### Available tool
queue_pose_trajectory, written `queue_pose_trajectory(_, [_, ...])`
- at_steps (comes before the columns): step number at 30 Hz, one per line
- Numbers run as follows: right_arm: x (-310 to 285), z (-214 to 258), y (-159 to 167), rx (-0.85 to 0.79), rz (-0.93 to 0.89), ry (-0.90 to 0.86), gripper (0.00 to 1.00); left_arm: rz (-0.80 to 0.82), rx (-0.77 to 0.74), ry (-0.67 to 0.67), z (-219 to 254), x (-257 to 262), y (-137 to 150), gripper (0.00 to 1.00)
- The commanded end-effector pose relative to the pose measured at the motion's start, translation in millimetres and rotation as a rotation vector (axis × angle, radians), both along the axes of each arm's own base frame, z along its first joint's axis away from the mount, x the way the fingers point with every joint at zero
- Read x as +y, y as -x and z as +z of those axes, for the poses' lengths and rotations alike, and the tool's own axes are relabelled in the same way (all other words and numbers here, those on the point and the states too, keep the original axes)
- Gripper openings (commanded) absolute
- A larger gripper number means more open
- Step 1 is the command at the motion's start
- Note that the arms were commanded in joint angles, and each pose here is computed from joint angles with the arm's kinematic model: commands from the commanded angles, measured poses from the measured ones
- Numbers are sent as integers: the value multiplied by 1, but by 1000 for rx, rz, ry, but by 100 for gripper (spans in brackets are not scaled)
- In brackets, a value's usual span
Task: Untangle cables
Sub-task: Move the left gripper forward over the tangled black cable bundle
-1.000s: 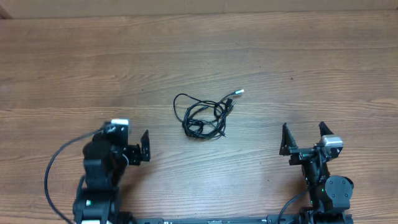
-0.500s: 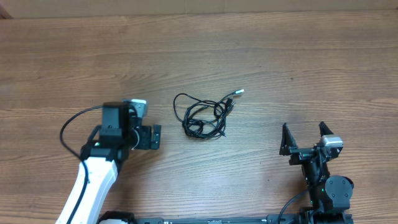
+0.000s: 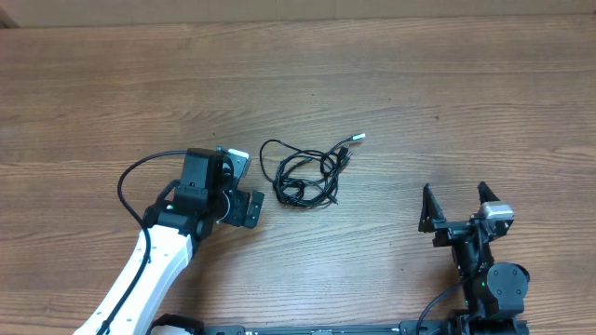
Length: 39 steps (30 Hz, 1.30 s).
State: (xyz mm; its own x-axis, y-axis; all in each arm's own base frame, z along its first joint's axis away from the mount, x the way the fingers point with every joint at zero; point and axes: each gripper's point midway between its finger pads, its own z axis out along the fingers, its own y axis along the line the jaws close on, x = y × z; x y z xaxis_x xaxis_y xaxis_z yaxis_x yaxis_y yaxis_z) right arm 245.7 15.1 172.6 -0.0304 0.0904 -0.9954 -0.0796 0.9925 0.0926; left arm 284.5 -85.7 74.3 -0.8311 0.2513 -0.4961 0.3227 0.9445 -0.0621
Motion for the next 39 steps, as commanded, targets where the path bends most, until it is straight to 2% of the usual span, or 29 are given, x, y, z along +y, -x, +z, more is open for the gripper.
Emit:
queue_pose_trajectory(1, [0, -2, 0, -3, 1, 7, 100, 30, -2, 26, 7, -3, -5, 100])
queue_pose_trajectory(14, [0, -2, 0, -3, 1, 7, 100, 36, 6, 50, 16, -7, -6, 100])
queue_pose_trajectory(24, [0, -2, 0, -3, 1, 7, 100, 82, -108, 14, 94, -1, -39, 100])
queue_pose_trajectory(27, [0, -2, 0, -3, 1, 7, 100, 73, -112, 14, 102, -2, -43, 100])
queue_pose_trajectory(32, [0, -2, 0, -3, 1, 7, 100, 29, -102, 13, 103, -16, -45, 100])
queue_pose_trajectory(39, [0, -2, 0, -3, 1, 7, 100, -103, -69, -14, 86, -63, -38, 100])
